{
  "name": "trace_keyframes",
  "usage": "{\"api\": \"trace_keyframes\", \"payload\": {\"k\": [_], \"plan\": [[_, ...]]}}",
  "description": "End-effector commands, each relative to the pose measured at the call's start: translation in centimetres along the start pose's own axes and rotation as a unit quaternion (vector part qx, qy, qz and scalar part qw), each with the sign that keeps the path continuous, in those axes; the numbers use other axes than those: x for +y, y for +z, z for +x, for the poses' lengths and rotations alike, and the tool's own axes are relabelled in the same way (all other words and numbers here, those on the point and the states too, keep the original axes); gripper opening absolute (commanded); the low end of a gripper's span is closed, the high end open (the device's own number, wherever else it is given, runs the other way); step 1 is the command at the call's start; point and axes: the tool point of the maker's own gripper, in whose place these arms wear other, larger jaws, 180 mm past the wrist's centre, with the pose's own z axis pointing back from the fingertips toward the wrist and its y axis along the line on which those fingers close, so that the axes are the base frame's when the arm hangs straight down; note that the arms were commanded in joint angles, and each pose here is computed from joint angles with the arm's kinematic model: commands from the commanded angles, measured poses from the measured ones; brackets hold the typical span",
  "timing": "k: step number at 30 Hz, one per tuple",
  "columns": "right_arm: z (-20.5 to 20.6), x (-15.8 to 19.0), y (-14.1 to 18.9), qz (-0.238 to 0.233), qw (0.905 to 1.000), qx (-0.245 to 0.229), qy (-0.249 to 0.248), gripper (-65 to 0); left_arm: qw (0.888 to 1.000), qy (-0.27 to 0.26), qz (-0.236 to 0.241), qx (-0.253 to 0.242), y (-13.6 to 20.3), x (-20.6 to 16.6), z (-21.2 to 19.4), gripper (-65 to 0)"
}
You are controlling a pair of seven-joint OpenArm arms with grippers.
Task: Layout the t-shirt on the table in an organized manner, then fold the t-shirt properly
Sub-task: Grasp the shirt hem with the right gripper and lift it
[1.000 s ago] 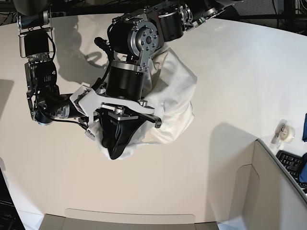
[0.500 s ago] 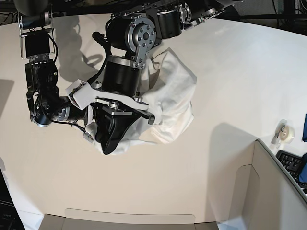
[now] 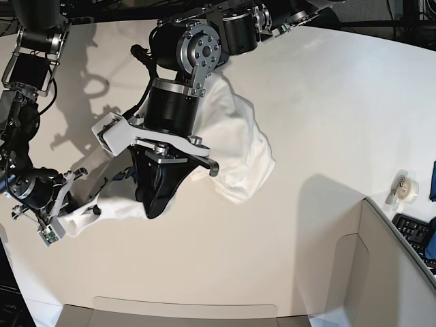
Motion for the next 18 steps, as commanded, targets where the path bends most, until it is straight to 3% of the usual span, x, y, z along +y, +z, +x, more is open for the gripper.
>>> {"api": "trace_keyframes", "payload": {"k": [1,6,12,15,18], "plan": [[3.0,-0.7,1.7,-0.026,0.9983,-0.046,0.027,-65.0,1.000,0.012,0.024,-0.015,-0.1,1.4,1.1,-65.0],[7.4,0.1,5.8,-0.092,0.9850,-0.109,0.096,-65.0,0.999,0.001,0.043,-0.014,-0.2,2.2,1.2,-65.0],[7.1,-0.7,6.2,-0.103,0.9854,-0.121,0.062,-65.0,0.993,-0.022,0.102,-0.049,-1.2,5.4,3.2,-65.0],[5.2,-1.3,6.1,-0.116,0.9869,-0.109,0.025,-65.0,0.991,-0.027,0.127,-0.030,-2.2,7.3,2.7,-65.0],[3.7,-2.4,6.3,-0.143,0.9853,-0.093,-0.002,-65.0,0.988,-0.070,0.136,-0.007,-3.2,8.7,1.2,-65.0]]}}
